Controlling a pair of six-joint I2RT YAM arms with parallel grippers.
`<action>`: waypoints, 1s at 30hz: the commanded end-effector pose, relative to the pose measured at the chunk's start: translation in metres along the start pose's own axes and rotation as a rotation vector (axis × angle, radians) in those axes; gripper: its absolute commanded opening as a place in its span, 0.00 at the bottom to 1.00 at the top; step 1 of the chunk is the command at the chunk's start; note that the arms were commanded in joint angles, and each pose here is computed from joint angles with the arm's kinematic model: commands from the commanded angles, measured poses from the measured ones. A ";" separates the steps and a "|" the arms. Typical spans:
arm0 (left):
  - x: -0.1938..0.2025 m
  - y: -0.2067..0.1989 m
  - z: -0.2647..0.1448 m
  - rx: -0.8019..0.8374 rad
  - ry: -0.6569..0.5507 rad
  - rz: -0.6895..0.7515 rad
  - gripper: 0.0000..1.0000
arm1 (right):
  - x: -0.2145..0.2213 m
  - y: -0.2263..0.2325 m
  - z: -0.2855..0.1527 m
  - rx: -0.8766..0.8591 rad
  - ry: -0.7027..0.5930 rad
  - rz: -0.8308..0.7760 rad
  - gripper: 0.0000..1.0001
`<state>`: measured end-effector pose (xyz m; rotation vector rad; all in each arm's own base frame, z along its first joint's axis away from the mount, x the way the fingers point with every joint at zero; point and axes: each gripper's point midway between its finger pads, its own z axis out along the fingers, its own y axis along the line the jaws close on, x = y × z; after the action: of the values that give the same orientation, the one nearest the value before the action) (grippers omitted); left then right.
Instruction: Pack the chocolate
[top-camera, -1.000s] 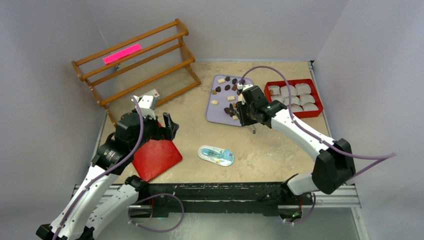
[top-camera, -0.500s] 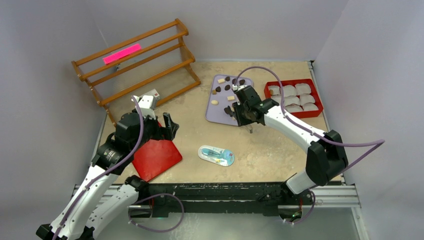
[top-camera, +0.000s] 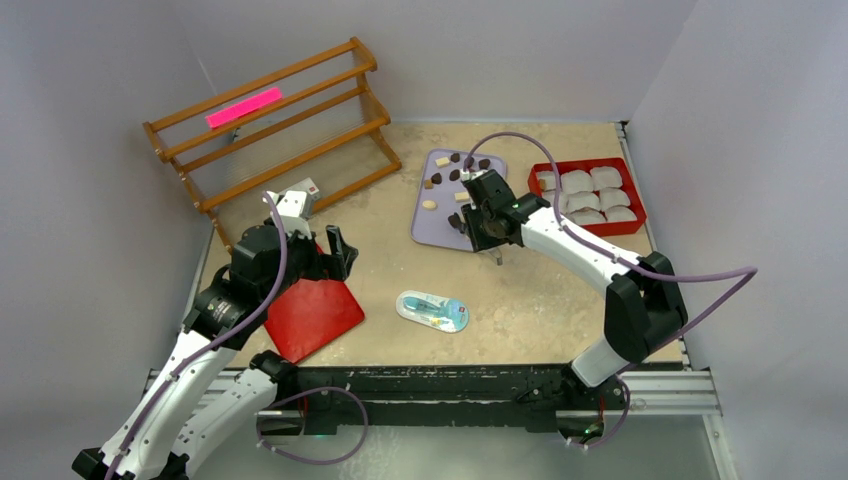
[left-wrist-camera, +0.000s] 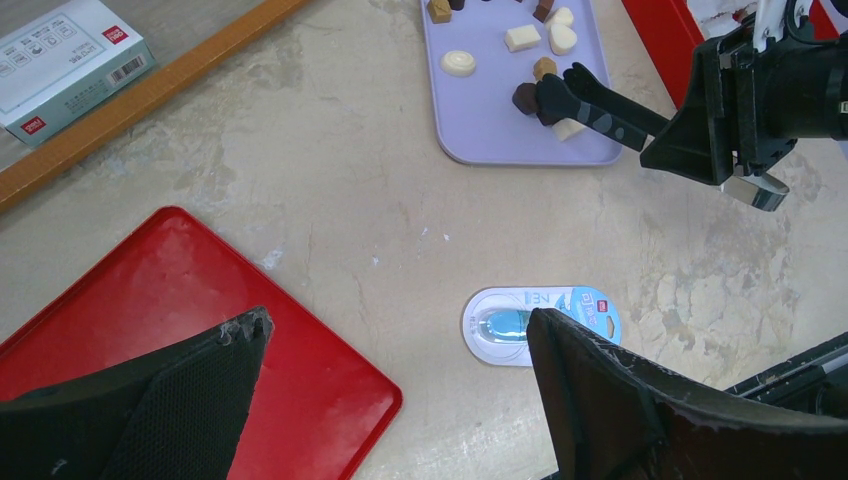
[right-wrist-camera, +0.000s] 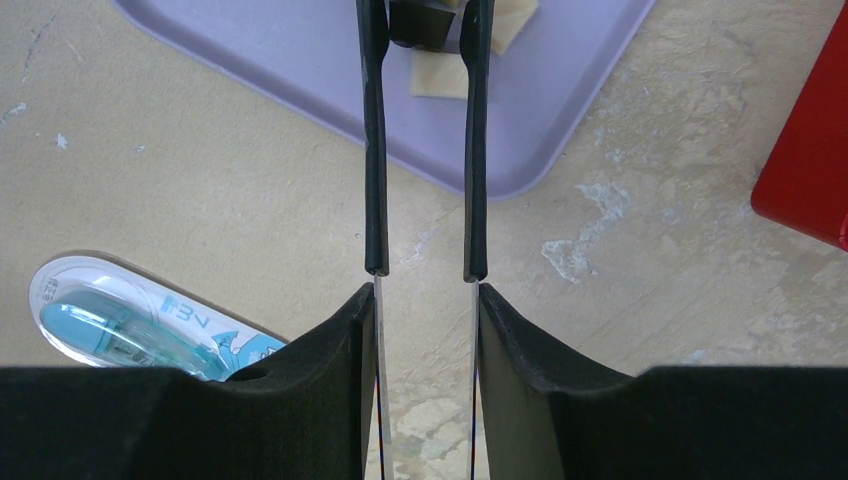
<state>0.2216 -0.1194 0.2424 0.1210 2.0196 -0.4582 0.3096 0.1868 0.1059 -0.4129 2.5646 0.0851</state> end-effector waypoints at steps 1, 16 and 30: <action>-0.005 0.000 0.000 0.005 -0.024 0.017 1.00 | -0.012 0.000 -0.005 0.020 -0.024 0.008 0.39; -0.005 0.000 0.001 0.003 -0.022 0.017 1.00 | -0.019 -0.001 -0.020 0.018 -0.052 0.007 0.30; -0.005 0.000 0.000 0.003 -0.024 0.016 1.00 | -0.030 -0.008 -0.051 0.026 -0.108 0.017 0.26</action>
<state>0.2217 -0.1194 0.2423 0.1211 2.0200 -0.4580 0.3053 0.1797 0.1264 -0.4049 2.5487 0.0517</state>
